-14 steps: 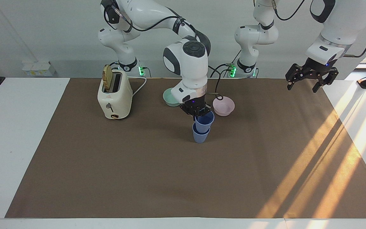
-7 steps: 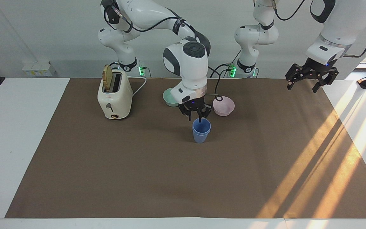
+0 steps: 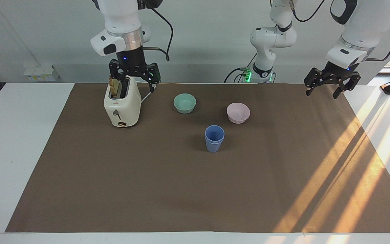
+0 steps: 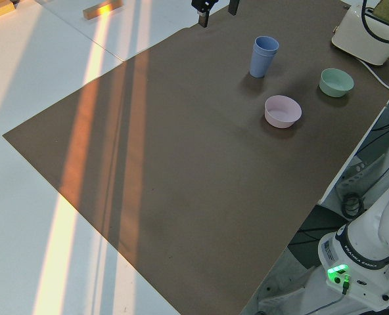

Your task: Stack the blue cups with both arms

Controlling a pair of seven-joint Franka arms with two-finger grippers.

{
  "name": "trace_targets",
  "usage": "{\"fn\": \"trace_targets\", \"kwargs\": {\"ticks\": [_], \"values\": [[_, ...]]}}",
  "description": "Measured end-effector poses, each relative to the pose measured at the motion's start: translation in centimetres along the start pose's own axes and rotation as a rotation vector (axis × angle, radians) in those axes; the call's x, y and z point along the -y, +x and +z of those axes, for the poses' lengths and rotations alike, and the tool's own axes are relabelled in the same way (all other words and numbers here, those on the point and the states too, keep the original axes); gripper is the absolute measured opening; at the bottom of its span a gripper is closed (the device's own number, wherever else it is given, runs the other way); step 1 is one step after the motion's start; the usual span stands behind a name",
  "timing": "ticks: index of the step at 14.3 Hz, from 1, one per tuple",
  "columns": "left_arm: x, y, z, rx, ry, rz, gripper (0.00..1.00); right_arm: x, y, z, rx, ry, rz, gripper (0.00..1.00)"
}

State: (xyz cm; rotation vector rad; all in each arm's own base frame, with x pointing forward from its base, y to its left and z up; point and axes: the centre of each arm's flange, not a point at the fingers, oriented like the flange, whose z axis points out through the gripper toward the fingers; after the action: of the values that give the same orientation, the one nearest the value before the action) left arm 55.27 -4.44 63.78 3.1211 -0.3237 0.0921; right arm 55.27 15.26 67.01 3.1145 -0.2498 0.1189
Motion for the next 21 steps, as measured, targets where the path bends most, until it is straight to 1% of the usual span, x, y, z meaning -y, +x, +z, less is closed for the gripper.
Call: {"fn": "trace_targets", "kwargs": {"ticks": [2, 4, 6, 9, 11, 15, 21], "values": [[-0.2, 0.0, 0.0, 0.000, 0.000, 0.004, 1.00, -3.4, 0.4, -0.8, 0.007, -0.006, -0.008, 1.00], [-0.3, 0.0, 0.0, 0.000, 0.000, 0.006, 1.00, -7.3, 0.8, -1.4, 0.028, -0.016, -0.047, 1.00], [-0.3, 0.0, 0.0, 0.000, 0.000, 0.006, 1.00, -11.1, 1.1, -2.0, 0.035, -0.019, -0.079, 1.00], [-0.3, 0.0, 0.0, 0.000, 0.000, 0.006, 1.00, -15.2, 1.6, -2.3, 0.033, -0.020, -0.054, 1.00], [-0.3, 0.0, 0.0, 0.000, 0.000, 0.006, 1.00, -16.0, 1.8, -1.3, 0.054, -0.018, -0.041, 1.00], [-0.3, 0.0, 0.0, 0.000, 0.000, 0.006, 1.00, -15.7, 2.3, 2.2, 0.087, -0.021, -0.046, 1.00], [-0.3, 0.0, 0.0, 0.000, 0.000, 0.006, 1.00, -15.7, 2.3, 2.5, 0.090, -0.021, -0.046, 1.00]]}}
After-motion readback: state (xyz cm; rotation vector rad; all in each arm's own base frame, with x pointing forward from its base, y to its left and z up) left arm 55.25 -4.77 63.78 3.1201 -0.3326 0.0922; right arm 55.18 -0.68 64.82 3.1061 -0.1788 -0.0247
